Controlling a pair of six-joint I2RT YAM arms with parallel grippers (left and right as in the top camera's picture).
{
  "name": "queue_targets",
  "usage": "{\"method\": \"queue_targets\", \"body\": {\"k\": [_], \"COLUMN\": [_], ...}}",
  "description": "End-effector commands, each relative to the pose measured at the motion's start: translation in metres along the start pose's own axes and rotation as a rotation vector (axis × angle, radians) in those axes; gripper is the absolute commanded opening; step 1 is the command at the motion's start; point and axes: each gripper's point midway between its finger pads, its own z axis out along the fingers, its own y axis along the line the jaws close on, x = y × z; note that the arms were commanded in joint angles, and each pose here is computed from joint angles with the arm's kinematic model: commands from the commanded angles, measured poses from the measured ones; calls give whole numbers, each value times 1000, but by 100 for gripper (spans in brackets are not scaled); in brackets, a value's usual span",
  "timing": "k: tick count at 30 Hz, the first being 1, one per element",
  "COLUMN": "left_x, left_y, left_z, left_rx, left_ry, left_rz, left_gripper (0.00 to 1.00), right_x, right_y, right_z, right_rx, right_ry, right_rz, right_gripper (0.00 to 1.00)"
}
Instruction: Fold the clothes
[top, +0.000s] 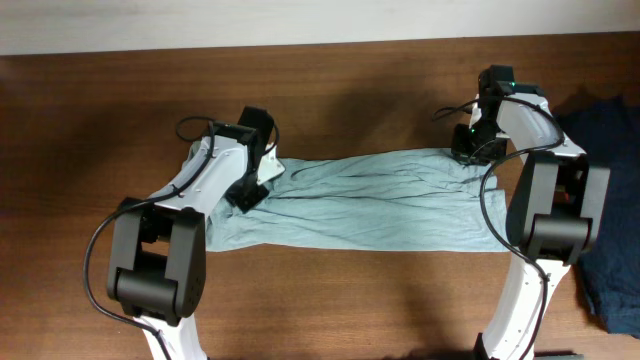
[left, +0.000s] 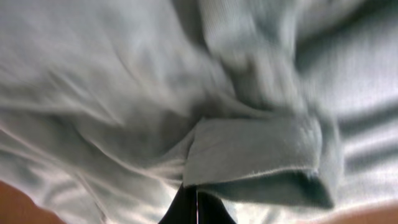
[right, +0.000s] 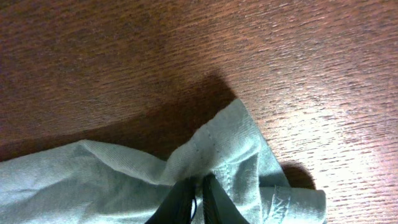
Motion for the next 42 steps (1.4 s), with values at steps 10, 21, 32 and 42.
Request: {"method": "queue_targets", "body": {"k": [10,21,32,42], "left_x": [39,52,73,73], "left_y": [2,4,12,15], "left_z": [-39,-64,-60,-59], "left_rx": [-13,-1,48,33], "left_ry": [120,144,177,178], "left_rz": [38,48,-8,-11], "left_gripper": [0,0,0,67], "right_x": [11,13,14,14], "right_y": [-2,-6,-6,-6], "right_z": [29,29,29,29], "right_rx": [3,27,28,28], "right_ry": [68,73,77,77], "right_rz": [8,7,7,7], "right_gripper": [13,14,14,14]}}
